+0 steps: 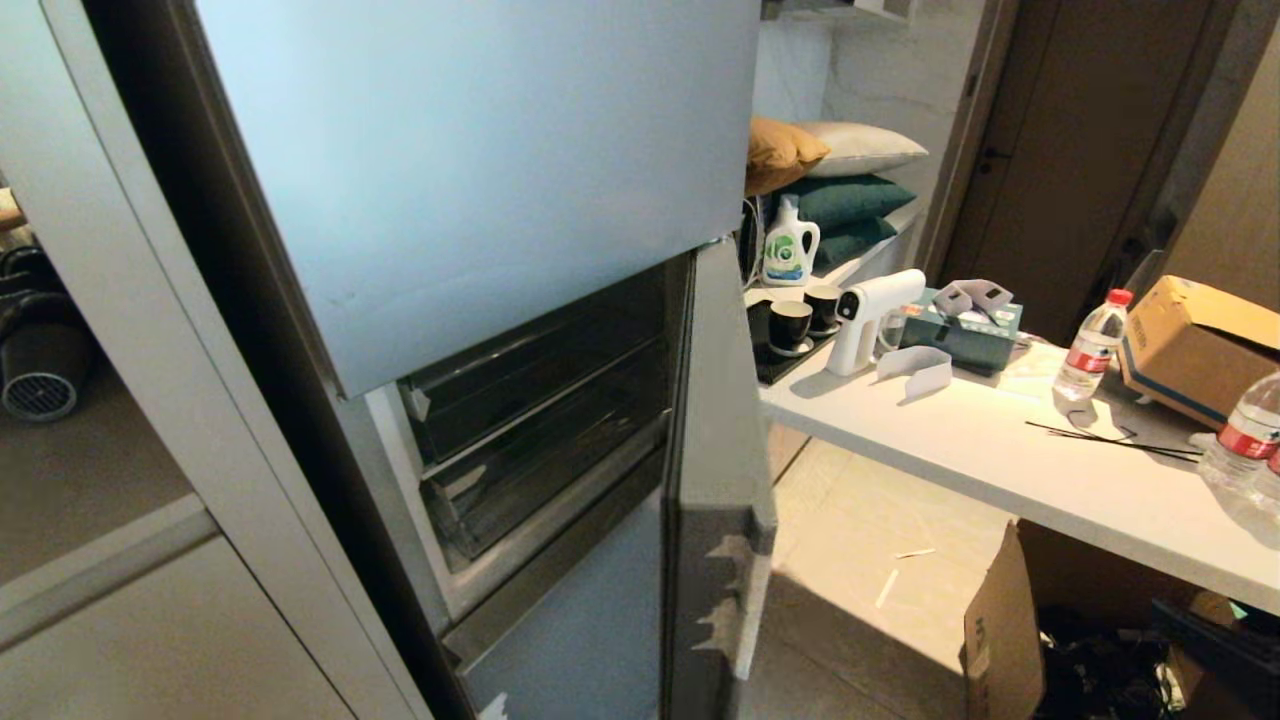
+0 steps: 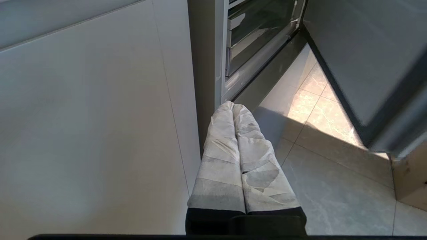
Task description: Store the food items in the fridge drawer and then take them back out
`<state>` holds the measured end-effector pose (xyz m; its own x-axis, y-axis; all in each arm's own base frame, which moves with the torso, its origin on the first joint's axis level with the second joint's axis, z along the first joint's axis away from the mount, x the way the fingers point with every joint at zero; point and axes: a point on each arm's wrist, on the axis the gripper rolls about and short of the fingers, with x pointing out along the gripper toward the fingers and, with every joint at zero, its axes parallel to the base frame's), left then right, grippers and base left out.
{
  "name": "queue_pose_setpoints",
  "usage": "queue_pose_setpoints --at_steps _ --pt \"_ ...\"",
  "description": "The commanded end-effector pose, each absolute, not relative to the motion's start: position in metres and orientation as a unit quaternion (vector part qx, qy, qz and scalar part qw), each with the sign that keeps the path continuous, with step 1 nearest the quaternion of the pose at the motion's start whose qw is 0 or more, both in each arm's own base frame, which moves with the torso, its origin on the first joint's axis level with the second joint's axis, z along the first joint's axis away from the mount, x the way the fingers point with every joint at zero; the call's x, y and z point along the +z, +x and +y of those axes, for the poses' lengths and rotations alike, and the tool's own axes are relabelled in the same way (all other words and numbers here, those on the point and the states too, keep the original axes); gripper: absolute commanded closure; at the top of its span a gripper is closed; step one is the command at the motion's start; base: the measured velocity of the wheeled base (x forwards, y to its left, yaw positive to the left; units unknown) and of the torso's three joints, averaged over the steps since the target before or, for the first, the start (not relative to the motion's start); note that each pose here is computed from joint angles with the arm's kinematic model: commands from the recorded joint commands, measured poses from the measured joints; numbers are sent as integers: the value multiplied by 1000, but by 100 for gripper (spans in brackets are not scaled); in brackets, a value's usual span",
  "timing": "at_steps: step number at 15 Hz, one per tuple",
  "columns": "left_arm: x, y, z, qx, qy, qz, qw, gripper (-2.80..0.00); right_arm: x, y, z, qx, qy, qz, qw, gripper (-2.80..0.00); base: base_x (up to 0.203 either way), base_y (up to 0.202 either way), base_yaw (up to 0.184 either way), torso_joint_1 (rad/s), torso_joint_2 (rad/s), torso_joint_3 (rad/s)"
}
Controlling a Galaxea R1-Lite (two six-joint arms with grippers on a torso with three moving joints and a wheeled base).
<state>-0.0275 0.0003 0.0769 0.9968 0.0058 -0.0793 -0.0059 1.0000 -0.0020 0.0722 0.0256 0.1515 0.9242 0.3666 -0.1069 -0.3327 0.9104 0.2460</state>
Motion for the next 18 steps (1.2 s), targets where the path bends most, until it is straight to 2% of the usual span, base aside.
queue_pose_setpoints --at_steps 1,5,11,18 --pt "77 -28 0 3 -1 40 999 0 158 100 41 194 110 129 966 0 0 0 0 0 0 0" --pt "77 -28 0 3 -1 40 999 0 167 164 70 170 111 186 961 0 0 0 0 0 0 0" --pt "77 -28 0 3 -1 40 999 0 156 240 102 199 115 191 954 0 0 0 0 0 0 0" --pt "77 -28 0 3 -1 40 999 0 158 260 117 274 96 165 943 0 0 0 0 0 0 0"
